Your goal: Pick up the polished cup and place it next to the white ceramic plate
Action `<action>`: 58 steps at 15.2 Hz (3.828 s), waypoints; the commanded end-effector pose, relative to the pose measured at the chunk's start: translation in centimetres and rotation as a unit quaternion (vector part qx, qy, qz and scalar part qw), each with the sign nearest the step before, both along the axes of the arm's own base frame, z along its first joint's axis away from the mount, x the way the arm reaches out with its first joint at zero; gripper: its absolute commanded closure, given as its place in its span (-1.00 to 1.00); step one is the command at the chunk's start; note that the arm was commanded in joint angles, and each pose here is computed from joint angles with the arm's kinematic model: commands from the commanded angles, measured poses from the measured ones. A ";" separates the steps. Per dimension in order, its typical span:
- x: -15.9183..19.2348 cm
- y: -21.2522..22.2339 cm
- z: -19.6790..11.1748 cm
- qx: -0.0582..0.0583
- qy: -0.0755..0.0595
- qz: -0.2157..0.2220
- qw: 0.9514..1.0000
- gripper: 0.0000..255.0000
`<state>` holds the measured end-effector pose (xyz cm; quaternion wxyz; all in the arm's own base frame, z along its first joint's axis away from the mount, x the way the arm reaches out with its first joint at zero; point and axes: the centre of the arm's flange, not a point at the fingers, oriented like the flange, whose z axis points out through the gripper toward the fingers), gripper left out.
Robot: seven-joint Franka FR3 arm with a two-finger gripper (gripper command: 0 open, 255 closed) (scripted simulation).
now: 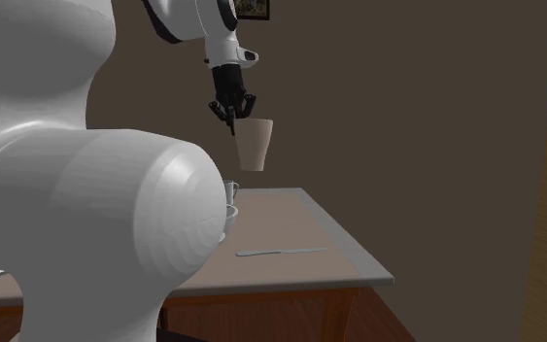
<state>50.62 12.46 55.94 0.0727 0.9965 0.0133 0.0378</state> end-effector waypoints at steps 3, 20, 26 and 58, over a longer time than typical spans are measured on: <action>-3.5 4.1 0.2 0.000 0.000 -0.001 1.000 1.00; -18.4 20.9 0.3 0.000 0.000 -0.001 1.000 1.00; -23.6 26.9 0.3 0.000 0.000 -0.001 1.000 1.00; -26.0 29.6 -15.0 0.000 0.000 -0.001 1.000 1.00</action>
